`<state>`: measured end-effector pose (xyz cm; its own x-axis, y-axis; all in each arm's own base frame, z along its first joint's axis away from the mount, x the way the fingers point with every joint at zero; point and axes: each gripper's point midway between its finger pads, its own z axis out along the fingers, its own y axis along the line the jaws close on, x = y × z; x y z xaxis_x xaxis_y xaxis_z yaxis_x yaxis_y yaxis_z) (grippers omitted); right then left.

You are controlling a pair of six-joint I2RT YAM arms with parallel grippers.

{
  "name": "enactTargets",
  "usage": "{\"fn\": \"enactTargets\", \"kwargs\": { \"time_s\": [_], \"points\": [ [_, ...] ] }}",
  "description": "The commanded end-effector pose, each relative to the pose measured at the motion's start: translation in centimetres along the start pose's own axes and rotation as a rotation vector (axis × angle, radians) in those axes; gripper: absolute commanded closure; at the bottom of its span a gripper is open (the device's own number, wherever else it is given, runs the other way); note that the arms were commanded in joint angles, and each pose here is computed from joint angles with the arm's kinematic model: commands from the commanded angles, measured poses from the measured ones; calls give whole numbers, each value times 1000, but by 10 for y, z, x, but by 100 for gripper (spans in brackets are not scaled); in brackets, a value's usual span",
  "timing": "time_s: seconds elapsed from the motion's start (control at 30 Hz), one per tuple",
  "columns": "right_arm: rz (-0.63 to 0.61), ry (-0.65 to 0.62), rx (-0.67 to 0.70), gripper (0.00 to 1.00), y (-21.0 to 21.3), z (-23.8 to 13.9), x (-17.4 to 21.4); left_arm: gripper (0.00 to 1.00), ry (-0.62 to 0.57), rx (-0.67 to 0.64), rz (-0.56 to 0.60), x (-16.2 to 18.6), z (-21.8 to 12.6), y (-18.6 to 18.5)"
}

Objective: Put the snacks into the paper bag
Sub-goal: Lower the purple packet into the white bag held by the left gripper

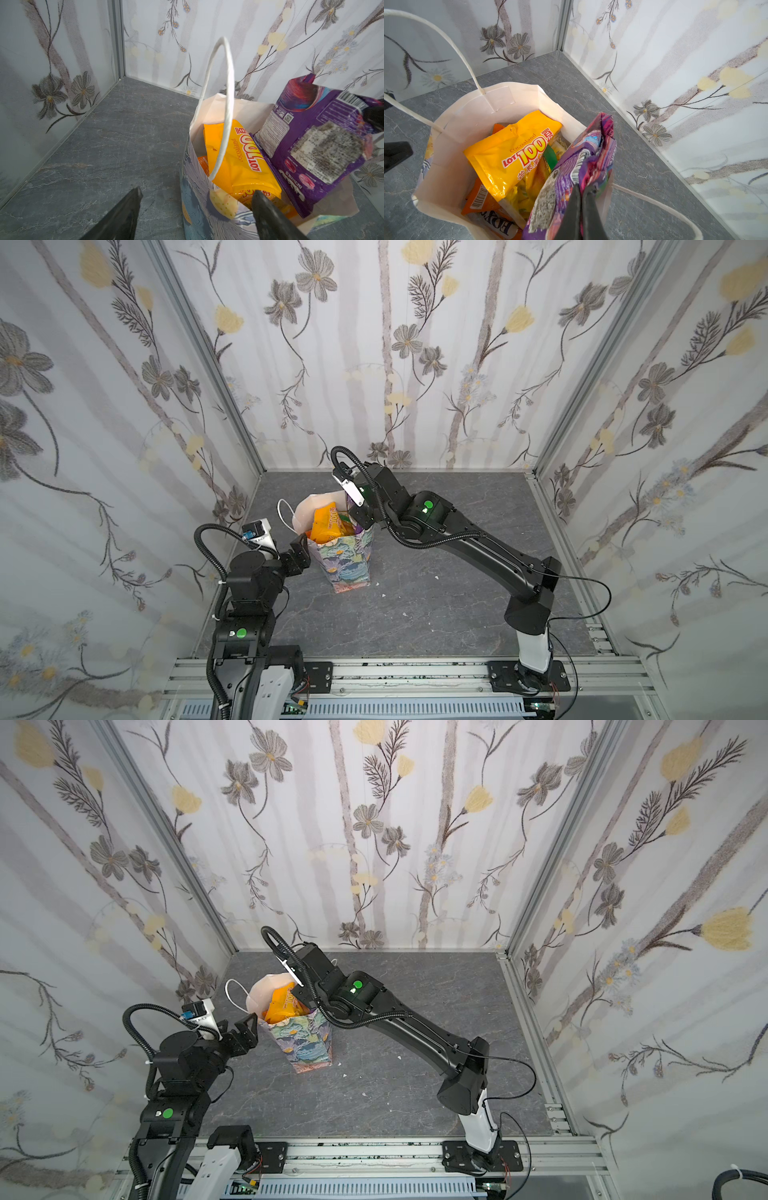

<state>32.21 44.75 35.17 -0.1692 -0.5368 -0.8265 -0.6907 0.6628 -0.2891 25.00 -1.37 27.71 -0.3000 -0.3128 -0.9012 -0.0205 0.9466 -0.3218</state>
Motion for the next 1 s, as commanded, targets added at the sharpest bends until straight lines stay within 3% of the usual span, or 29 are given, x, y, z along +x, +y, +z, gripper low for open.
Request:
{"fn": "enactTargets", "kwargs": {
  "time_s": [0.0,0.07,0.1,0.33,0.43,0.57,0.77,0.97],
  "points": [
    [24,-65,-19,98,6,-1,-17,16,-24,16,-1,-6,0,-3],
    [46,-86,-84,77,17,-1,-22,17,-23,17,1,-6,0,-4],
    [56,-100,-128,72,26,-1,-25,16,-22,16,1,-6,1,-3],
    [114,-148,-399,61,80,0,-40,17,-20,13,1,-5,1,-3],
    [130,-157,-418,61,81,-4,-46,16,-21,12,1,-5,1,-3],
    [116,-133,-294,67,54,-3,-41,16,-23,14,1,-6,0,-3],
    [104,-4,-238,89,22,11,-6,16,-27,19,2,-6,-1,-4],
    [74,54,-339,93,33,28,15,16,-27,21,3,-6,-1,-4]
  ]
}}
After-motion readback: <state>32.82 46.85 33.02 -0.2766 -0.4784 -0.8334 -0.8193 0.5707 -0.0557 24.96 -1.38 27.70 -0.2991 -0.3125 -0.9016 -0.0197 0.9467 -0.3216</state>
